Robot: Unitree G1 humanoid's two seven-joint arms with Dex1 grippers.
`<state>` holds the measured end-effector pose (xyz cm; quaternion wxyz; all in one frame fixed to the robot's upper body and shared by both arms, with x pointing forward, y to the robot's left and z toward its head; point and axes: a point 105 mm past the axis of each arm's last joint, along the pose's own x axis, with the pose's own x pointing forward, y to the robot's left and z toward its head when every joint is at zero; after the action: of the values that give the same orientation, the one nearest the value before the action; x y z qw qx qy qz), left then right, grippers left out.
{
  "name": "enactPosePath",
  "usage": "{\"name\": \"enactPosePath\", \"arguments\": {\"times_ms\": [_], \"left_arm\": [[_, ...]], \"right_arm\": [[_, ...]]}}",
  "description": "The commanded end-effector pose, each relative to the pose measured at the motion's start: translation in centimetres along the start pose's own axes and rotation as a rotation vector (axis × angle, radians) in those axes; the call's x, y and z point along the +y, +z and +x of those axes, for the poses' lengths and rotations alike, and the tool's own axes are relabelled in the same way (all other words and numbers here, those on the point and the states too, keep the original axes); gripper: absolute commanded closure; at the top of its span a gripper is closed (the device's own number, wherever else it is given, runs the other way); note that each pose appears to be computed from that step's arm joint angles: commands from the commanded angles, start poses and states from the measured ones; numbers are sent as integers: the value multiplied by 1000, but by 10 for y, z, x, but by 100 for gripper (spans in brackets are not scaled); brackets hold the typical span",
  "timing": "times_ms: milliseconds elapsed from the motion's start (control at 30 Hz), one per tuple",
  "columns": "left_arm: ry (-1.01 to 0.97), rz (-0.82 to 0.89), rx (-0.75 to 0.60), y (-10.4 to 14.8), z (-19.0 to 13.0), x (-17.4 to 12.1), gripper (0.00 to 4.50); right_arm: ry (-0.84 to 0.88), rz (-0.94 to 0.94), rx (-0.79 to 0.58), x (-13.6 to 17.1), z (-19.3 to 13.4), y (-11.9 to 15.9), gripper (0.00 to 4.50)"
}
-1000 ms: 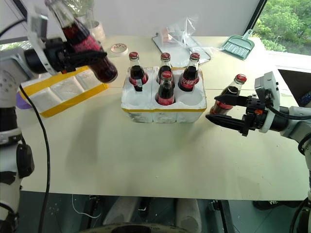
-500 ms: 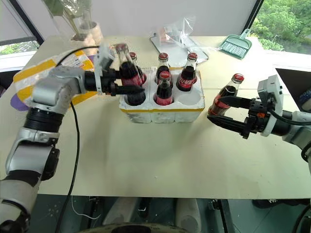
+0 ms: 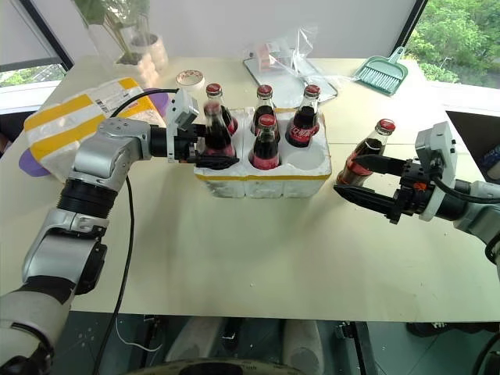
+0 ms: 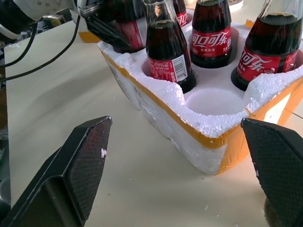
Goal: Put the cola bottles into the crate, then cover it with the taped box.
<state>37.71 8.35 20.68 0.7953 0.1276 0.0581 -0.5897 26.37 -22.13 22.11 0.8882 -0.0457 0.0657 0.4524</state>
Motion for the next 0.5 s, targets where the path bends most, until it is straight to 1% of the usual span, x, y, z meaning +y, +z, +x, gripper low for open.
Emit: {"name": "enactPosePath", "arguments": {"times_ms": [33,100,167,267,333,367,433,500], "left_arm": [[43,46,-49,20,-17,5,12],[51,43,-69,27,-28,3,12],[49,31,-88,37,-46,-2,12],[29,-30,-138,62,-89,-21,12],[9,-62,-152,70,-108,-34,12],[-11,-74,-148,71,-119,-45,12],[-48,-67,-101,61,-137,-71,12],[-34,-75,-32,45,-140,-83,12]], "right_arm": [[-20,-51,-26,-1,0,12,0],[-57,-53,-31,-5,-1,11,0],[-124,-51,-37,-12,-4,9,0],[-252,-7,-61,-23,-19,3,0],[-316,17,-57,-27,-28,-4,0],[-370,31,-35,-30,-34,-14,0],[-481,101,-42,-36,-41,-30,0],[-542,154,-79,-40,-41,-36,0]]}}
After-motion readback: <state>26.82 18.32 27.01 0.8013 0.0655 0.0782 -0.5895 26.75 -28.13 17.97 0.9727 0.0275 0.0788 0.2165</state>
